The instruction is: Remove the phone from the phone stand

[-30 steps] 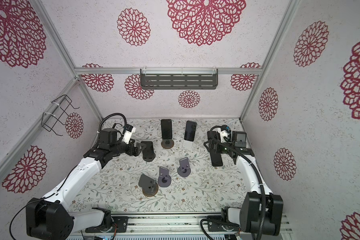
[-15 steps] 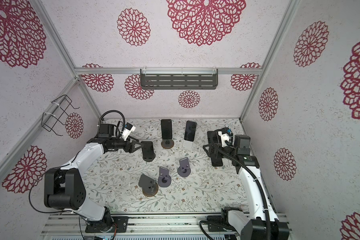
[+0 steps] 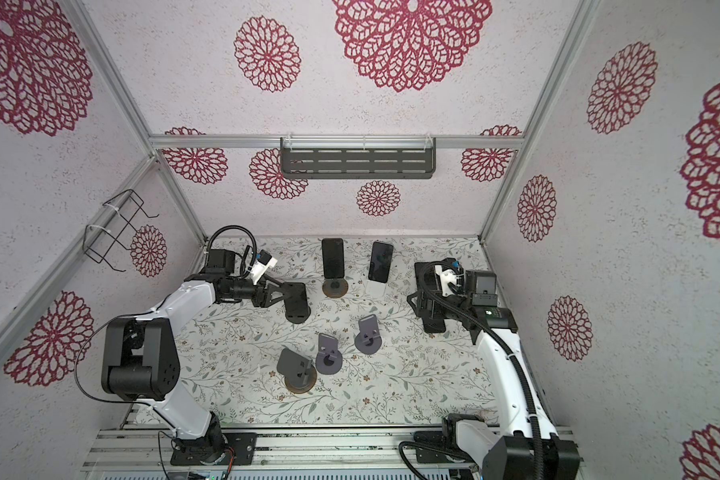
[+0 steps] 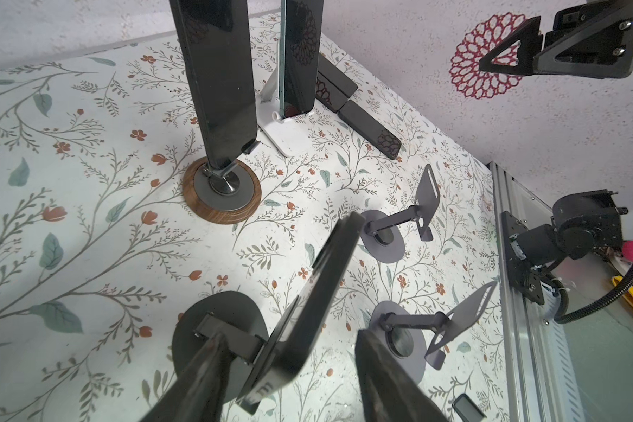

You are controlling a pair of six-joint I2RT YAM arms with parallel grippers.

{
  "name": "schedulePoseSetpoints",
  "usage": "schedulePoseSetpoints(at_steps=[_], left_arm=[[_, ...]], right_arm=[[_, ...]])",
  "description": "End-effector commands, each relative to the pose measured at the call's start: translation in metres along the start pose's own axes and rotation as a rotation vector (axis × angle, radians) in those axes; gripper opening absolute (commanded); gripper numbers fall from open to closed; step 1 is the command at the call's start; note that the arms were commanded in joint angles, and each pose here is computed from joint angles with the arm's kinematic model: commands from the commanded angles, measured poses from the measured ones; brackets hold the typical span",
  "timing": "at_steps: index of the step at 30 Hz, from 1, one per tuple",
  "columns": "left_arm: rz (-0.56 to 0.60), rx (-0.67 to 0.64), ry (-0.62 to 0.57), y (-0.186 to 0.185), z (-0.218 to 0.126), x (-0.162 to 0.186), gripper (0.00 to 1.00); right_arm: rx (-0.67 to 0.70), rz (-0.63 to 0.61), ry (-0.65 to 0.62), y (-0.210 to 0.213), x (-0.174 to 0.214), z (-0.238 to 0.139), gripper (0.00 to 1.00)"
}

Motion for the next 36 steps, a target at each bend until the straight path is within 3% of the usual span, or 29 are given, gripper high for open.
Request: schedulePoseSetpoints(at_steps=[1,5,11,21,28,36], left_arm=[[0.08,0.04,-0.027,-0.002,0.001,-0.013,0.56],[0.082,0.066,-0.02,0.0,0.007,-0.014,0.5],[0.08,0.079,-0.003,0.001,0.012,-0.016,0.27],[0.084,0.056,0.056,-0.007,0.02,-0.019,0.16],[0.114,0.012,0.072,-0.023,0.018,-0.026,0.02],[0.094,-0.047,0.041,-0.039,0.005,-0.04,0.0]], right_arm=[[0.023,-0.031,0.005,0.002,-0.004,0.0,0.99],[0.032,-0.032,0.016,0.002,-0.005,0.004,0.99],[0.037,-0.035,0.028,0.002,-0.008,0.01,0.99],[0.049,-0.052,0.041,0.001,-0.007,0.017,0.99],[0.047,-0.067,0.041,0.001,-0.018,0.019,0.99],[0.012,-0.176,-0.181,0.033,-0.041,0.011,0.99]])
Point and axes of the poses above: each gripper's point midway between its finger pads, its own z axis out along the fingers, its own y axis along the line the jaws close on, x = y × z, the point moved 7 cm from there along -z, back along the fingers, and after that the axes turned 10 degrees about -z, right-handed, at the moved point
